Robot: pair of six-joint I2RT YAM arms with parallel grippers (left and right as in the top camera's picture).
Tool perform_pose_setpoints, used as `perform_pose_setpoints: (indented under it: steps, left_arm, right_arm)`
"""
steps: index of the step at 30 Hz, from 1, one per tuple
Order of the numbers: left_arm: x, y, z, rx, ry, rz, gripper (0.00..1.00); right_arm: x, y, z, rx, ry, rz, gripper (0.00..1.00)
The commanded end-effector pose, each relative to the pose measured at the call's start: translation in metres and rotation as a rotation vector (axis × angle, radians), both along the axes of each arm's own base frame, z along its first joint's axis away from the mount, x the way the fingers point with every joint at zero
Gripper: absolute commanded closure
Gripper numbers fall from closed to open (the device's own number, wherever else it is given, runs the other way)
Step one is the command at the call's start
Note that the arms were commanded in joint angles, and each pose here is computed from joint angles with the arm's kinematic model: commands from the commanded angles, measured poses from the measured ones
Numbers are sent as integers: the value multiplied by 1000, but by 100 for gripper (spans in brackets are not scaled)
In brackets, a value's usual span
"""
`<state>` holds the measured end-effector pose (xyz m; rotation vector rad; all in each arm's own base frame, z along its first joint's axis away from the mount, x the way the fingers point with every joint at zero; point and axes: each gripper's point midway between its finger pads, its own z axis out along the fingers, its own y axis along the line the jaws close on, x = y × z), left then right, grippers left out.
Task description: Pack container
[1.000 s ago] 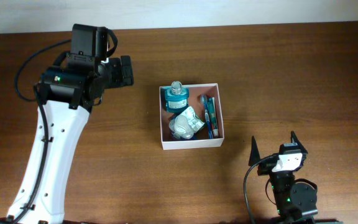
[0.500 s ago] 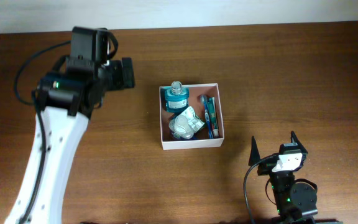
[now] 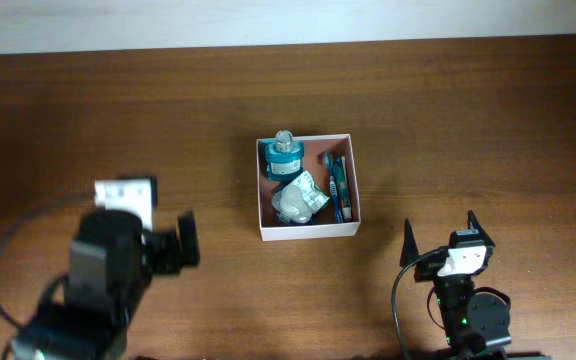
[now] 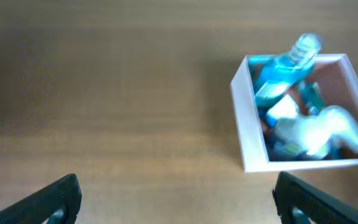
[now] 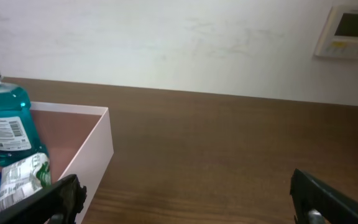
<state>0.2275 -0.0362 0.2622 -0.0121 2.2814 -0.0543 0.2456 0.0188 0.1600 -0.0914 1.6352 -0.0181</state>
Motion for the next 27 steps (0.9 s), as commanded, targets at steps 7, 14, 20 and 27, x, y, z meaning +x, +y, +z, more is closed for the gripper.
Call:
perform_pose_setpoints:
  steps: [7, 14, 20, 27]
  left_arm:
    - [7, -3, -53, -97, -351, -10, 1]
    - [18, -8, -58, -178, -554, -37, 1]
    - [19, -3, -64, -201, -640, -36, 1]
    - [16, -2, -82, -203, -650, -36, 1]
  right_arm:
    - [0, -2, -2, -7, 4, -5, 2]
    - [0, -2, -2, -7, 4, -5, 2]
    - [0, -2, -2, -7, 4, -5, 2]
    - [0, -2, -2, -7, 4, -5, 2]
